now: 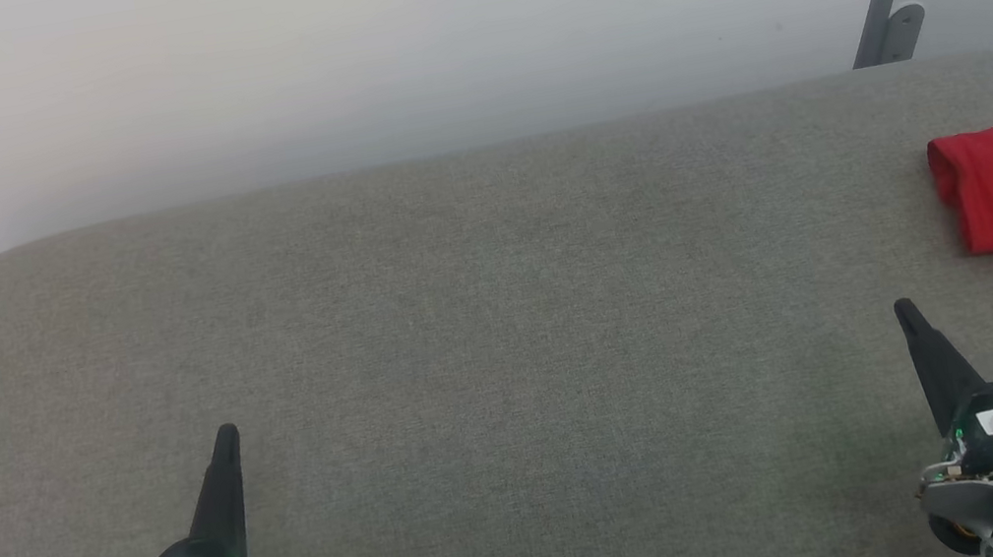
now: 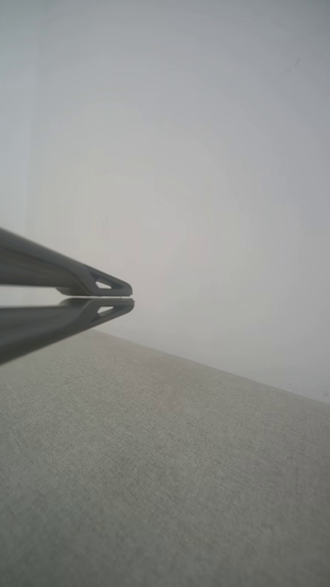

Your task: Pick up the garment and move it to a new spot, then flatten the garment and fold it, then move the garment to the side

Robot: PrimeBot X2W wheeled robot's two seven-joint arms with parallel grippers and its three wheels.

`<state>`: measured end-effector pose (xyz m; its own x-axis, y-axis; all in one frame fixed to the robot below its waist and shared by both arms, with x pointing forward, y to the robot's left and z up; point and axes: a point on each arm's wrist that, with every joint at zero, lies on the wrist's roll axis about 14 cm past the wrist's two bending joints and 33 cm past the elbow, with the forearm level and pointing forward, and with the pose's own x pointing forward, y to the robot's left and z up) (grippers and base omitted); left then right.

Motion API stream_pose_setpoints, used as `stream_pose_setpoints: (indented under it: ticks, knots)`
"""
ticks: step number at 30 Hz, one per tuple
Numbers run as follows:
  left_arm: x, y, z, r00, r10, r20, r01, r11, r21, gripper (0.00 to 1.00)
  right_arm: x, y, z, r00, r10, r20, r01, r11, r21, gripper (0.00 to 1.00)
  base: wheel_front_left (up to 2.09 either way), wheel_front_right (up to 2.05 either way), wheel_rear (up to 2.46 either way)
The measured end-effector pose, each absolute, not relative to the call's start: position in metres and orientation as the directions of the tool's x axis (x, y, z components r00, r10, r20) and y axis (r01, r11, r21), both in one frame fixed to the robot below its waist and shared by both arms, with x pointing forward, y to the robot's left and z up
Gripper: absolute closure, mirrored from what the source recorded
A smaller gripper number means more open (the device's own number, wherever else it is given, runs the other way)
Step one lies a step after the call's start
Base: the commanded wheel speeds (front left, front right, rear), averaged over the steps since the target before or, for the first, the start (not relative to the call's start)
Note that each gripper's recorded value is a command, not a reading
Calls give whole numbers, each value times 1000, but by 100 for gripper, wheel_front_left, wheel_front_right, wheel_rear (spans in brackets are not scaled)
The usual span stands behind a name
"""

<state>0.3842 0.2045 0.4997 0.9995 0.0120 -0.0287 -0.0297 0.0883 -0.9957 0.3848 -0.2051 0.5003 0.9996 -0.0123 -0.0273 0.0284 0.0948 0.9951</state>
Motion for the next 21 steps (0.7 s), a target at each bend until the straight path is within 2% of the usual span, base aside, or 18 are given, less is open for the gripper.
stream_pose_setpoints:
  ticks: [14, 21]
  knots:
    - [388, 200, 504, 1000, -1, -12, -12, -3, -1000, 100, 388, -201, 504, 1000, -1, -10, 10, 1, 1000, 100, 0, 0, 0]
    - [388, 200, 504, 1000, -1, -12, -12, -3, -1000, 100, 388, -201, 504, 1000, -1, -9, 9, -1, 1000, 100, 0, 0, 0]
